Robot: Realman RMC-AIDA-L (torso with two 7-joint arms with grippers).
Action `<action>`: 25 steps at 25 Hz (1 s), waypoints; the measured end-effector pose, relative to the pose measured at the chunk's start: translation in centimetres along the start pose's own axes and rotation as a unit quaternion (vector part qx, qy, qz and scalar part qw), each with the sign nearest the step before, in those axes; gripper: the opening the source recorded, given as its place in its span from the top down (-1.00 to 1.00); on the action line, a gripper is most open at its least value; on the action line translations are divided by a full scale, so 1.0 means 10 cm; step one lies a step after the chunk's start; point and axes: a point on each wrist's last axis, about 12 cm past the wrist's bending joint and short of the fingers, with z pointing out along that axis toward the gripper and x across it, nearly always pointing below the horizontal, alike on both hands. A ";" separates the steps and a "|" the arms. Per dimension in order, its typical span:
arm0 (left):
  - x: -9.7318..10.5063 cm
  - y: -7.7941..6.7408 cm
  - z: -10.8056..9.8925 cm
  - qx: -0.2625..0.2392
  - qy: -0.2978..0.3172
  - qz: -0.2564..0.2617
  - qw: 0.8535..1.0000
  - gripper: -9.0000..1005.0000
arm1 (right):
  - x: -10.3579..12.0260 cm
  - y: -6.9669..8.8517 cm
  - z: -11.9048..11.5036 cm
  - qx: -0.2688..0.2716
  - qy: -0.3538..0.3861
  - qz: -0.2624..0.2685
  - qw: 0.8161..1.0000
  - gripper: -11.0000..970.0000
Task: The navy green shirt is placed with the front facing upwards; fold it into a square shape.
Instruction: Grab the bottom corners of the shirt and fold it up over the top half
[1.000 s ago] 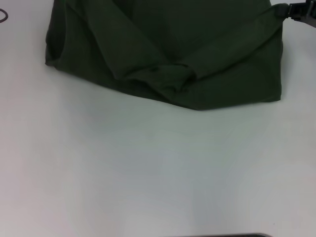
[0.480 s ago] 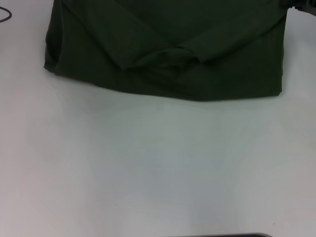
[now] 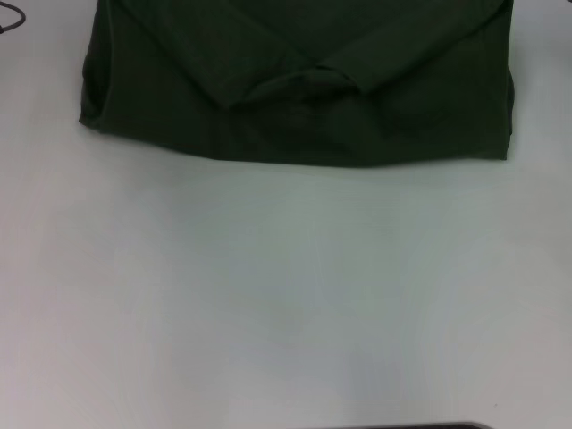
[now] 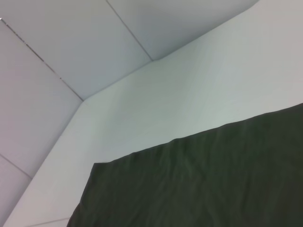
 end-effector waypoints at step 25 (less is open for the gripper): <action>0.10 -0.05 0.25 -0.021 -0.033 -0.006 0.999 0.98 | 0.02 0.07 0.23 0.028 -0.022 -0.011 0.999 0.89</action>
